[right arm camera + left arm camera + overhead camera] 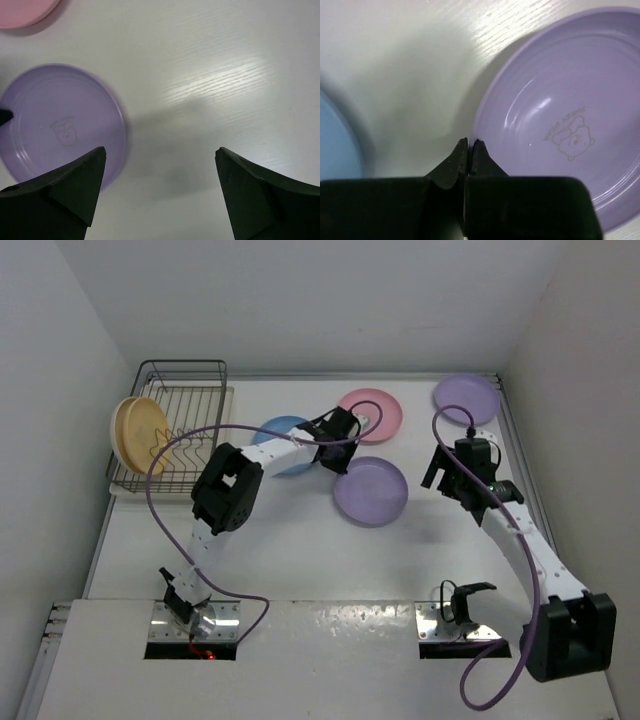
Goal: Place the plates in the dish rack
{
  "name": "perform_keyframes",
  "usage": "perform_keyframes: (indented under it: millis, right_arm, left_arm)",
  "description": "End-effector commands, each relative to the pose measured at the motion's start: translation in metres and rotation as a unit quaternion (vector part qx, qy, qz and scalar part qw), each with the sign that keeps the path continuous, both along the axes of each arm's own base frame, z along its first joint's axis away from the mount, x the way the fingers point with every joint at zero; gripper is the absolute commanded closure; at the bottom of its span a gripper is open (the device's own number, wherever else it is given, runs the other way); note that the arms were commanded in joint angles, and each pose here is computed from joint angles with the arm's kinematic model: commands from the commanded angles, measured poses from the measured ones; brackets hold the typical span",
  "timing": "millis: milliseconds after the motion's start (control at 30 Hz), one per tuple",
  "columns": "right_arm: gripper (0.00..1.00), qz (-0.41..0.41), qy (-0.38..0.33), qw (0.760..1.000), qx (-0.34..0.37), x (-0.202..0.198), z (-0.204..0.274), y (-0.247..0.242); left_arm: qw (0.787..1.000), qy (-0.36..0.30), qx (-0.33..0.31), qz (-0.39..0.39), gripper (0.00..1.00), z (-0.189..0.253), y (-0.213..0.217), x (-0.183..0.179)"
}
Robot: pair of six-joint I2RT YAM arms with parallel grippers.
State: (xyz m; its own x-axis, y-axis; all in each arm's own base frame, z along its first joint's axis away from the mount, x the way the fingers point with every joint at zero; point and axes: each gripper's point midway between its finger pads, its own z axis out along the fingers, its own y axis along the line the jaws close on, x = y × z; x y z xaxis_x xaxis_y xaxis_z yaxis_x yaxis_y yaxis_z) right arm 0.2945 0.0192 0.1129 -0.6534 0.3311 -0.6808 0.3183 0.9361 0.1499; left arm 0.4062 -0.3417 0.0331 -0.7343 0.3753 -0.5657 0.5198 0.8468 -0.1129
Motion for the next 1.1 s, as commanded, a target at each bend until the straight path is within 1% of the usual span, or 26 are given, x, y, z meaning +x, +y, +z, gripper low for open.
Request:
perform_keyframes:
  millis: [0, 33, 67, 133, 200, 233, 267, 300, 333, 367, 400, 433, 467, 500, 533, 567, 600, 633, 667, 733, 767, 833, 867, 900, 967, 1067]
  right_arm:
    - [0.08, -0.026, -0.024, 0.999, -0.031, -0.012, 0.009, -0.018]
    - [0.08, -0.029, -0.035, 0.998, -0.032, -0.012, 0.014, -0.019]
    - [0.08, -0.031, -0.04, 0.998, -0.033, -0.012, 0.015, -0.02]
    - [0.08, -0.032, -0.058, 0.997, -0.03, -0.01, 0.022, -0.02]
    - [0.08, -0.03, -0.063, 0.997, -0.025, -0.008, 0.025, -0.019]
    - [0.08, -0.027, -0.069, 0.997, -0.024, -0.005, 0.03, -0.017]
    - [0.08, -0.027, -0.072, 0.997, -0.022, -0.004, 0.031, -0.016]
    - [0.08, -0.027, -0.074, 0.997, -0.02, -0.002, 0.033, -0.016]
    - [0.08, -0.026, -0.079, 0.996, -0.018, 0.002, 0.037, -0.015]
    - [0.08, -0.024, -0.081, 0.996, -0.016, 0.003, 0.038, -0.014]
    - [0.08, -0.024, -0.087, 0.996, -0.015, 0.006, 0.042, -0.014]
    - [0.08, -0.021, -0.086, 0.996, -0.013, 0.007, 0.042, -0.012]
    - [0.08, -0.018, -0.092, 0.996, -0.009, 0.011, 0.044, -0.01]
    - [0.08, -0.017, -0.096, 0.995, -0.007, 0.013, 0.047, -0.009]
    - [0.08, -0.015, -0.095, 0.995, -0.003, 0.014, 0.047, -0.007]
    - [0.08, -0.016, -0.096, 0.995, 0.001, 0.017, 0.048, -0.006]
    - [0.08, -0.014, -0.099, 0.995, 0.003, 0.019, 0.05, -0.005]
    - [0.08, -0.007, -0.099, 0.995, 0.007, 0.021, 0.05, -0.002]
    - [0.08, -0.005, -0.104, 0.994, 0.011, 0.025, 0.056, 0.0]
    - [0.08, 0.001, -0.098, 0.995, 0.017, 0.027, 0.056, 0.004]
    - [0.08, 0.003, -0.105, 0.994, 0.019, 0.031, 0.064, 0.006]
    - [0.08, 0.008, -0.105, 0.994, 0.024, 0.033, 0.069, 0.01]
    - [0.08, 0.011, -0.108, 0.994, 0.025, 0.035, 0.073, 0.012]
    - [0.08, 0.011, -0.107, 0.994, 0.026, 0.035, 0.074, 0.012]
    - [0.08, 0.016, -0.114, 0.993, 0.029, 0.036, 0.081, 0.016]
    - [0.1, 0.017, -0.117, 0.992, 0.031, 0.036, 0.085, 0.017]
  left_arm:
    - [0.997, -0.016, 0.066, 0.029, 1.0, 0.008, 0.029, 0.007]
    - [0.996, -0.023, 0.081, 0.02, 1.0, 0.019, 0.038, 0.011]
    - [0.995, -0.062, 0.08, 0.025, 1.0, 0.054, 0.039, 0.024]
    - [0.988, -0.103, 0.11, 0.024, 1.0, 0.095, 0.064, 0.04]
    - [0.973, -0.176, 0.143, 0.05, 1.0, 0.151, 0.091, 0.061]
    - [0.962, -0.219, 0.152, 0.068, 1.0, 0.194, 0.112, 0.063]
    - [0.948, -0.248, 0.191, 0.067, 1.0, 0.216, 0.132, 0.065]
    - [0.923, -0.282, 0.24, 0.109, 1.0, 0.248, 0.16, 0.065]
    - [0.899, -0.324, 0.25, 0.154, 1.0, 0.293, 0.192, 0.063]
    - [0.877, -0.341, 0.295, 0.164, 1.0, 0.312, 0.216, 0.058]
    - [0.845, -0.345, 0.35, 0.212, 1.0, 0.325, 0.249, 0.047]
    - [0.825, -0.353, 0.373, 0.236, 1.0, 0.338, 0.269, 0.039]
    - [0.794, -0.383, 0.385, 0.274, 1.0, 0.374, 0.299, 0.026]
    - [0.769, -0.363, 0.433, 0.299, 1.0, 0.363, 0.322, 0.011]
    - [0.742, -0.386, 0.423, 0.349, 1.0, 0.378, 0.341, 0.006]
    - [0.725, -0.385, 0.44, 0.365, 1.0, 0.379, 0.354, -0.004]
    - [0.71, -0.372, 0.478, 0.36, 1.0, 0.382, 0.368, -0.015]
    - [0.698, -0.356, 0.499, 0.371, 1.0, 0.372, 0.381, -0.028]
    - [0.685, -0.357, 0.498, 0.394, 1.0, 0.373, 0.397, -0.032]
    - [0.676, -0.339, 0.518, 0.4, 1.0, 0.361, 0.414, -0.042]
    - [0.664, -0.343, 0.512, 0.424, 1.0, 0.362, 0.426, -0.046]
    - [0.651, -0.34, 0.523, 0.432, 1.0, 0.359, 0.438, -0.052]
    - [0.65, -0.338, 0.53, 0.427, 1.0, 0.349, 0.441, -0.051]
    - [0.643, -0.341, 0.525, 0.441, 1.0, 0.348, 0.448, -0.053]
    - [0.642, -0.336, 0.534, 0.436, 1.0, 0.337, 0.452, -0.05]
    - [0.624, -0.334, 0.551, 0.442, 1.0, 0.325, 0.462, -0.052]
